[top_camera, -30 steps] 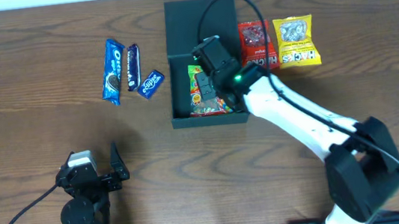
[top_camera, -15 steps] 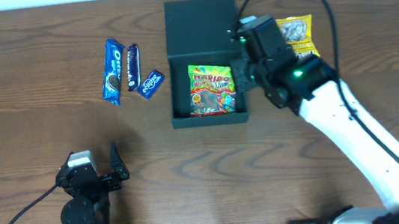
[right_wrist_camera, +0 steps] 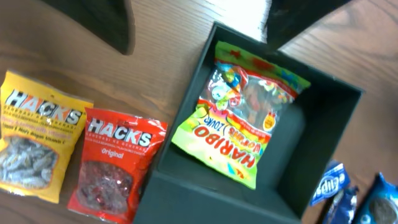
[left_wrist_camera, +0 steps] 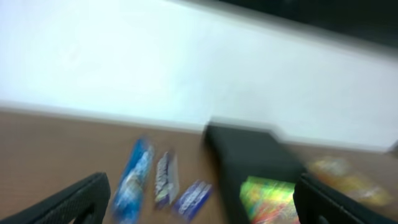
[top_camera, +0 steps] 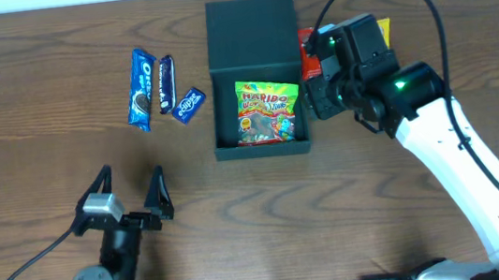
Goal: Pack container
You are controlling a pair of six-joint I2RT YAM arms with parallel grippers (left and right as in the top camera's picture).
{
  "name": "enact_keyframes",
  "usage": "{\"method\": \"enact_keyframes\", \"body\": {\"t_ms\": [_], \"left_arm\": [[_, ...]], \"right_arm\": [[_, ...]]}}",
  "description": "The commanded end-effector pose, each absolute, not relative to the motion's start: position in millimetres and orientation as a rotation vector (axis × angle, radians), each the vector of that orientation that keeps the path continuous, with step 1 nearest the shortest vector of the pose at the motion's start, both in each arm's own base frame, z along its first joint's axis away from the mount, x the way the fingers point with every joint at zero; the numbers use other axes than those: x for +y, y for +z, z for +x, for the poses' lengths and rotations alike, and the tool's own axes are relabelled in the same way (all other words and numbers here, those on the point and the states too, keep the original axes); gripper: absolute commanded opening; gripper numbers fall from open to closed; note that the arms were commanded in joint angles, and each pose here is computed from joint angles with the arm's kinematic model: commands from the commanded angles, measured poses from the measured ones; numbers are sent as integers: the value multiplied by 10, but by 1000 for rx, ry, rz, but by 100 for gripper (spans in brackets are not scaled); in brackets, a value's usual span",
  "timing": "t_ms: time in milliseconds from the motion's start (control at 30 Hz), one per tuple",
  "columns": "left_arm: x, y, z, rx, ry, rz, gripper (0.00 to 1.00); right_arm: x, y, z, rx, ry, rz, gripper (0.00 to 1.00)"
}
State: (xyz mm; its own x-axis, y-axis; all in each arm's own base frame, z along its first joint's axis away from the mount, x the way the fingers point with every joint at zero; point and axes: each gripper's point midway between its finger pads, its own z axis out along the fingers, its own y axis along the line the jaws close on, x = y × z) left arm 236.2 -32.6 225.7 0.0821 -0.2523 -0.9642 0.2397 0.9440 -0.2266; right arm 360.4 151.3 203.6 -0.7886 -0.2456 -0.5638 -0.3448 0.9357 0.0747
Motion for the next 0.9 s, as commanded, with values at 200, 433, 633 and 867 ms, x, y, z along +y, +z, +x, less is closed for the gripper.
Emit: {"method": "enact_keyframes", "body": {"t_ms": [200,433,633,867], "left_arm": [[-430,2584,2395,1435,-487,-17,95],[-403,2629,2873,1618,-424,9,95],[-361,2603,3506,1811,-371,45,95],[-144,2303,4326,2082,-262,-16,95]], "right_arm": [[1479,2229,3788,2426,265,-397,99],[1527,2360,3924,2347,277,-389,99],[1540,2448,4011,2297,274,-378,99],[1455,2629,4207,2201,194,-320,99]]}}
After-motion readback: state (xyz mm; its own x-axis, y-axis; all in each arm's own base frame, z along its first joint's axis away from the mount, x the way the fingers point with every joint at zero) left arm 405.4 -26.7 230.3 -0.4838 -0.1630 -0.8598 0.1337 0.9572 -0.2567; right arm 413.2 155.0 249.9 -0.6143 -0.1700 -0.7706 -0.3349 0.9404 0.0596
